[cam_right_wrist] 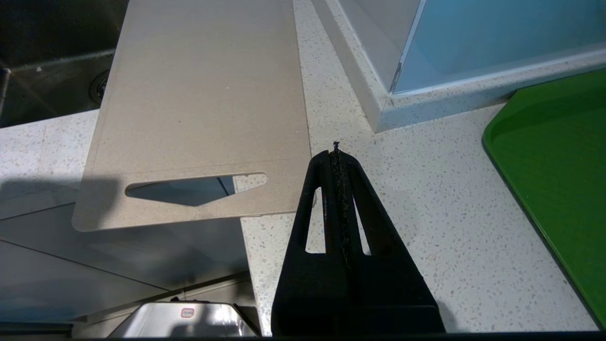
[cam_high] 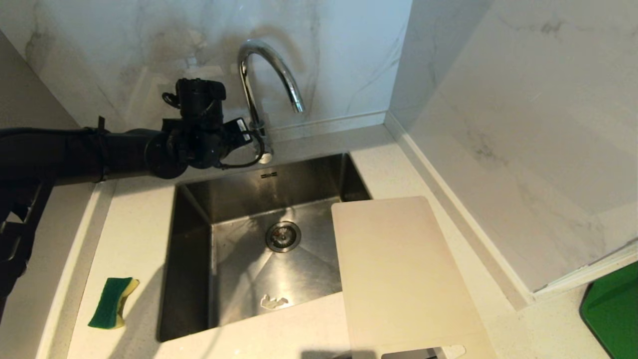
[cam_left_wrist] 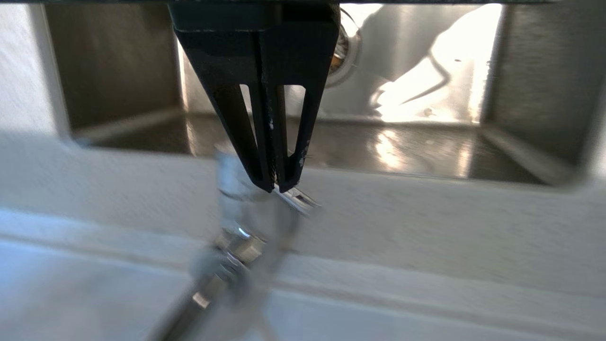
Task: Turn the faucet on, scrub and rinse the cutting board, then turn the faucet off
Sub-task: Turn on the tap
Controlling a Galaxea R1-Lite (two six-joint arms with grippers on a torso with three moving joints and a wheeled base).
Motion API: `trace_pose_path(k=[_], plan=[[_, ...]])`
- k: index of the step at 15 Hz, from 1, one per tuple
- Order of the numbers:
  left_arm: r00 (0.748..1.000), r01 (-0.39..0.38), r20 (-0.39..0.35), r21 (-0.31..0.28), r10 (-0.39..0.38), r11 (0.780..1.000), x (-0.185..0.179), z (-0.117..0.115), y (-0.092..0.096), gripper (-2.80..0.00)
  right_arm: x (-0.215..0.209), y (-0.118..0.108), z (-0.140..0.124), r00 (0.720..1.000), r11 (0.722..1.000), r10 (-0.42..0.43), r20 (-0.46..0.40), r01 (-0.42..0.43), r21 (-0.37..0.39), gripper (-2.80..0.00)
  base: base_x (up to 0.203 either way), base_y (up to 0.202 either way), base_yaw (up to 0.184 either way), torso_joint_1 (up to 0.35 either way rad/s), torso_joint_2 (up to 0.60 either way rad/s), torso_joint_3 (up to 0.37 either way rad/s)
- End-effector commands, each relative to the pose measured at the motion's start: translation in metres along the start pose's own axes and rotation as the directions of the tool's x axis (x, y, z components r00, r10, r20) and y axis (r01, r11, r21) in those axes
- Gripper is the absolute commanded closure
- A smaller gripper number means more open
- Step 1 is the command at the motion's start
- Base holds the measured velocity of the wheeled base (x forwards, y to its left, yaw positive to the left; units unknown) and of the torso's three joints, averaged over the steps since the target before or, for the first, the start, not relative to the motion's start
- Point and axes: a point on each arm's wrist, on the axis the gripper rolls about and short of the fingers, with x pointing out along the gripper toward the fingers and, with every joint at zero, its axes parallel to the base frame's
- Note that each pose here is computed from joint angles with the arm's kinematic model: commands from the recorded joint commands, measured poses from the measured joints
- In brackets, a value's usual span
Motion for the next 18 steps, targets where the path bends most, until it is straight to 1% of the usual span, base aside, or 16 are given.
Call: trace_pose_path(k=[1,3,5,6,10,12,14,15,16,17,18], plan=[[1.000,0.005,-0.007,0.002,-0.005,1.000,0.003,-0.010,-0.005,0.00,0.000,0.000,0.000,1.000,1.000,0.000,0.001,0.000,0.000,0.00,0.000,0.000,0.000,0.000,0.00,0.000],[1.000,0.007,0.009,-0.005,-0.007,1.000,0.005,-0.015,-0.008,0.00,0.000,0.000,0.000,1.000,1.000,0.000,0.001,0.000,0.000,0.00,0.000,0.000,0.000,0.000,0.00,0.000],[0.998,-0.011,0.060,-0.014,0.011,1.000,0.008,-0.022,-0.014,0.00,0.000,0.000,0.000,1.000,1.000,0.000,0.001,0.000,0.000,0.00,0.000,0.000,0.000,0.000,0.00,0.000],[0.998,-0.014,0.067,-0.003,0.014,1.000,0.008,-0.022,-0.015,-2.80,0.000,0.000,0.000,1.000,1.000,0.000,0.001,0.000,0.000,0.00,0.000,0.000,0.000,0.000,0.00,0.000],[0.998,0.001,0.061,0.001,-0.001,1.000,0.004,-0.026,-0.021,-2.80,0.000,0.000,0.000,1.000,1.000,0.000,0.001,0.000,0.000,0.00,0.000,0.000,0.000,0.000,0.00,0.000],[0.998,-0.009,0.058,0.003,0.009,1.000,0.005,-0.031,-0.023,-2.80,0.000,0.000,0.000,1.000,1.000,0.000,0.001,0.000,0.000,0.00,0.000,0.000,0.000,0.000,0.00,0.000],[0.996,-0.043,0.073,-0.006,0.043,0.999,0.005,-0.032,-0.023,-2.80,0.000,0.000,0.000,1.000,1.000,0.000,0.001,0.000,0.000,0.00,0.000,0.000,0.000,0.000,0.00,0.000],[0.994,-0.063,0.083,-0.022,0.065,0.998,0.004,-0.032,-0.023,-2.80,0.000,0.000,0.000,1.000,1.000,0.000,0.001,0.000,0.000,0.00,0.000,0.000,0.000,0.000,0.00,0.000],[0.991,-0.093,0.093,-0.028,0.095,0.995,0.002,-0.033,-0.025,-2.80,0.000,0.000,0.000,1.000,1.000,0.000,0.001,0.000,0.000,0.00,0.000,0.000,0.000,0.000,0.00,0.000],[0.987,-0.123,0.101,-0.026,0.125,0.992,0.000,-0.035,-0.027,-2.80,0.000,0.000,0.000,1.000,1.000,0.000,0.001,0.000,0.000,0.00,0.000,0.000,0.000,0.000,0.00,0.000],[0.987,-0.129,0.100,-0.022,0.130,0.991,-0.004,-0.037,-0.031,-2.80,0.000,0.000,0.000,1.000,1.000,0.000,0.001,0.000,0.000,0.00,0.000,0.000,0.000,0.000,0.00,0.000]])
